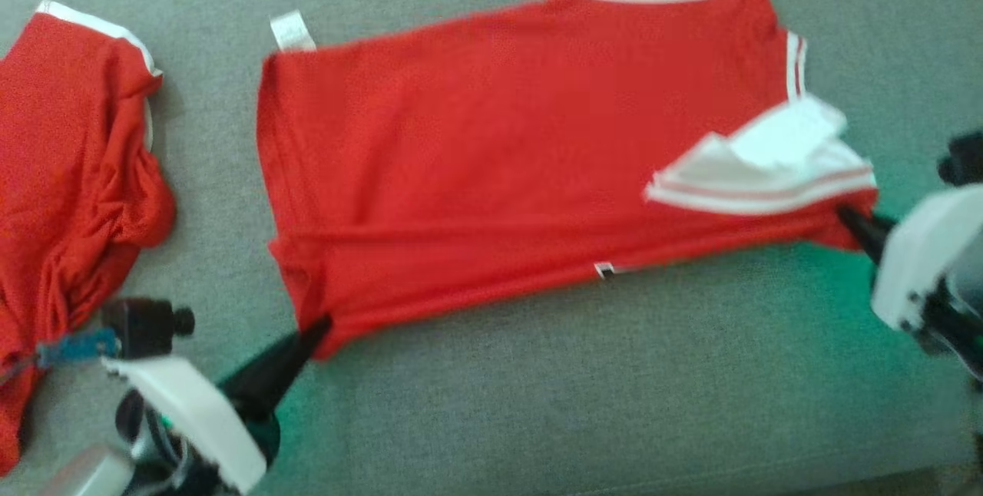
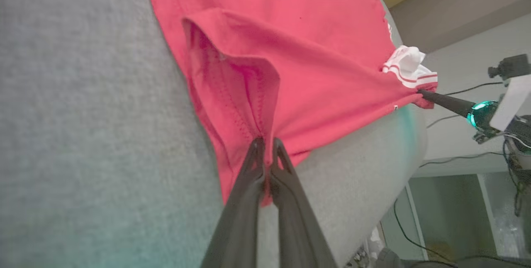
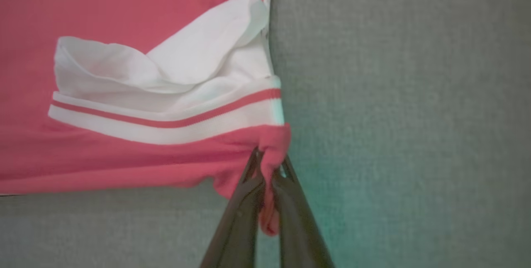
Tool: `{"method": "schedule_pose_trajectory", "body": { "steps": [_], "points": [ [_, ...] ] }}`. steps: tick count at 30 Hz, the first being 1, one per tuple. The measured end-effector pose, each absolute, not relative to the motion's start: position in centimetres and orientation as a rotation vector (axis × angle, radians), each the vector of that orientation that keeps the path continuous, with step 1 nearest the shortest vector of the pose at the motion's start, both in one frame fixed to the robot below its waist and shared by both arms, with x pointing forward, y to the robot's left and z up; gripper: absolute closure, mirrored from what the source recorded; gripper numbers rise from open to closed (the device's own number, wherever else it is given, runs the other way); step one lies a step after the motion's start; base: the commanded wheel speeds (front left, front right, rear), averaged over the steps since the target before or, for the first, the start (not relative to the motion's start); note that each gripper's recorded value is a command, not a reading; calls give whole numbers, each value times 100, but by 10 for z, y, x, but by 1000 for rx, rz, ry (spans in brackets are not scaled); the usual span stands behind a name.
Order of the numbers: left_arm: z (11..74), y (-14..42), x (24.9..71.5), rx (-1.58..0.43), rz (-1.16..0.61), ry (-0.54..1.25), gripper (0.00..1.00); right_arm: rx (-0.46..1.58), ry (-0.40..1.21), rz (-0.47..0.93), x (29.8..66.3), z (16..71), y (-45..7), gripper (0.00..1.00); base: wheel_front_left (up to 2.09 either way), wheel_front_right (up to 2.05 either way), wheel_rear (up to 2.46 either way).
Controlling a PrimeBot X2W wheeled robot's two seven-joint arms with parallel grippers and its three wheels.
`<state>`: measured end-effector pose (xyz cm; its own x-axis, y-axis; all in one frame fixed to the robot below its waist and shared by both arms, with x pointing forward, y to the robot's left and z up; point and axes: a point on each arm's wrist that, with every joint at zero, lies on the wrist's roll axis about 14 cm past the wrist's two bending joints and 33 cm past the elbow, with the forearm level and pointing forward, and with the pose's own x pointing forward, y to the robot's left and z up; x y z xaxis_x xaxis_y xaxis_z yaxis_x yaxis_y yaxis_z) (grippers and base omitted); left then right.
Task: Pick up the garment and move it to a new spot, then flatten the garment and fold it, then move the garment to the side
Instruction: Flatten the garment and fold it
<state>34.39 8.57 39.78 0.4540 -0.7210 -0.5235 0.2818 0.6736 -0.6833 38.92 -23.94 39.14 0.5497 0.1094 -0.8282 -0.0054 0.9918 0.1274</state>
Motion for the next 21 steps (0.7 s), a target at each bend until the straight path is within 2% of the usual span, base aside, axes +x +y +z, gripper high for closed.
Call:
{"method": "schedule_pose_trajectory", "body": {
  "steps": [6,11,13,14,15,16,17,19,20,21],
  "points": [
    [402,87,308,-569,-693,959,100,118,1080,45,349,395,-259,100,0,0,0],
    [397,87,288,-567,-709,1027,100,115,1128,48,332,392,-260,98,0,0,0],
    [395,87,285,-566,-707,1038,100,108,1141,56,329,389,-257,67,0,0,0],
    [394,86,285,-562,-707,1040,100,104,1145,64,328,388,-255,17,0,0,0],
    [393,86,284,-560,-705,1043,100,101,1148,73,329,387,-252,0,0,0,0],
    [392,86,284,-561,-702,1049,100,100,1151,77,329,385,-251,0,0,0,0],
    [391,87,284,-556,-693,1051,72,96,1149,79,330,385,-250,0,0,0,0],
    [388,89,284,-535,-684,1054,35,84,1138,82,332,385,-250,0,0,0,0],
    [388,89,284,-533,-685,1052,0,80,1133,83,332,386,-251,0,0,0,0],
    [388,89,285,-535,-680,1046,0,71,1129,86,333,386,-251,0,0,0,0]
  ]
}}
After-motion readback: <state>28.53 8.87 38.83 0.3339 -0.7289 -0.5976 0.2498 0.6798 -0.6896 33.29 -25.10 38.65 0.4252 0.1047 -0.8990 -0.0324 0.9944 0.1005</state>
